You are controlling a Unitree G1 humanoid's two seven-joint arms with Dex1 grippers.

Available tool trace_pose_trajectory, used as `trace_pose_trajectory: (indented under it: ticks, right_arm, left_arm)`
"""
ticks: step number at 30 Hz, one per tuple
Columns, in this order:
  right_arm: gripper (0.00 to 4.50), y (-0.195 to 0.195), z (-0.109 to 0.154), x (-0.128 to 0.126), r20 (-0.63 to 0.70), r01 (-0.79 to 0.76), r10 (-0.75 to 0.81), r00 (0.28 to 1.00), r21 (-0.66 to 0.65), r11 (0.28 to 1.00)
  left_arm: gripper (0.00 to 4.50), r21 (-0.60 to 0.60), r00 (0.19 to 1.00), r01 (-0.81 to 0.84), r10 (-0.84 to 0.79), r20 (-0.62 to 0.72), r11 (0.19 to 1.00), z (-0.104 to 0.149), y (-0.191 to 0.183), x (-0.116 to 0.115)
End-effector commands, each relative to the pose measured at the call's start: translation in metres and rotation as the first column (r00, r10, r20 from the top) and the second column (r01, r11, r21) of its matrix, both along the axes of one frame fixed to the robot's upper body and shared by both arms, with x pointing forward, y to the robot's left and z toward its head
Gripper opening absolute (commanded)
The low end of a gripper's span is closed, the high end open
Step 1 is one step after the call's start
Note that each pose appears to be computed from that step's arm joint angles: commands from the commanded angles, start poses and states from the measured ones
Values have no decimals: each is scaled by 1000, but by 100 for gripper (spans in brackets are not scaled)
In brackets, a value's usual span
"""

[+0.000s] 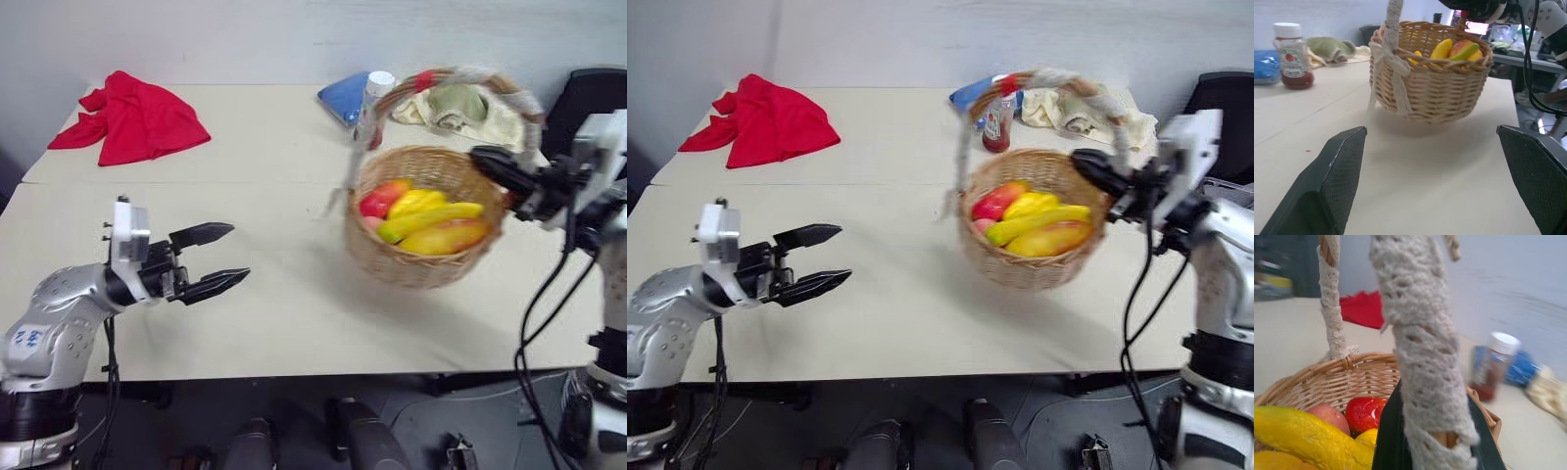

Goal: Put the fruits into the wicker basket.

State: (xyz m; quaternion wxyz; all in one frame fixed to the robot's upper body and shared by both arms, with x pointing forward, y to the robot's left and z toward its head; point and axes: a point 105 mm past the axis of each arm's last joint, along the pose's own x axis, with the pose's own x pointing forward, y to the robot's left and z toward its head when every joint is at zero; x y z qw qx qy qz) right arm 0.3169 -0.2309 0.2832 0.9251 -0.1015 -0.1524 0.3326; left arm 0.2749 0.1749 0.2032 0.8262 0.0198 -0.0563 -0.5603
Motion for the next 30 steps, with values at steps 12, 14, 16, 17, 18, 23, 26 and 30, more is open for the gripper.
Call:
trace_pose_trajectory:
  ticks: [12, 14, 16, 17, 18, 23, 26, 30]
  right_arm:
    - [4, -68, -32, 37, 35, 396, -400, 916, 89, 914]
    - [4, -62, -44, 36, -45, 345, -342, 939, 106, 933]
    - [51, -61, -45, 33, -62, 333, -328, 943, 112, 936]
    - [74, -58, -42, 29, -47, 326, -323, 945, 84, 942]
    - [104, -57, -38, 25, -30, 328, -327, 945, 59, 943]
    - [272, -72, -28, 7, -17, 397, -396, 918, 12, 918]
    - [370, -76, -28, -7, -9, 389, -390, 921, -43, 920]
    - [449, -63, -27, -39, -9, 233, -235, 972, -72, 970]
  left_arm:
    - [447, 8, 993, 99, -99, 69, 995, 11, -20, 16]
    - [447, 6, 993, 99, -99, 68, 995, 11, -21, 16]
    - [447, 6, 993, 97, -97, 67, 995, 10, -21, 15]
    - [447, 5, 993, 96, -96, 66, 995, 10, -20, 15]
    - [447, 5, 993, 94, -94, 66, 996, 10, -20, 15]
    - [447, 14, 994, 81, -82, 69, 997, 10, -18, 16]
    - [447, 5, 994, 69, -69, 79, 998, 12, -16, 17]
    - [447, 20, 998, 22, -23, 65, 1000, 9, -5, 20]
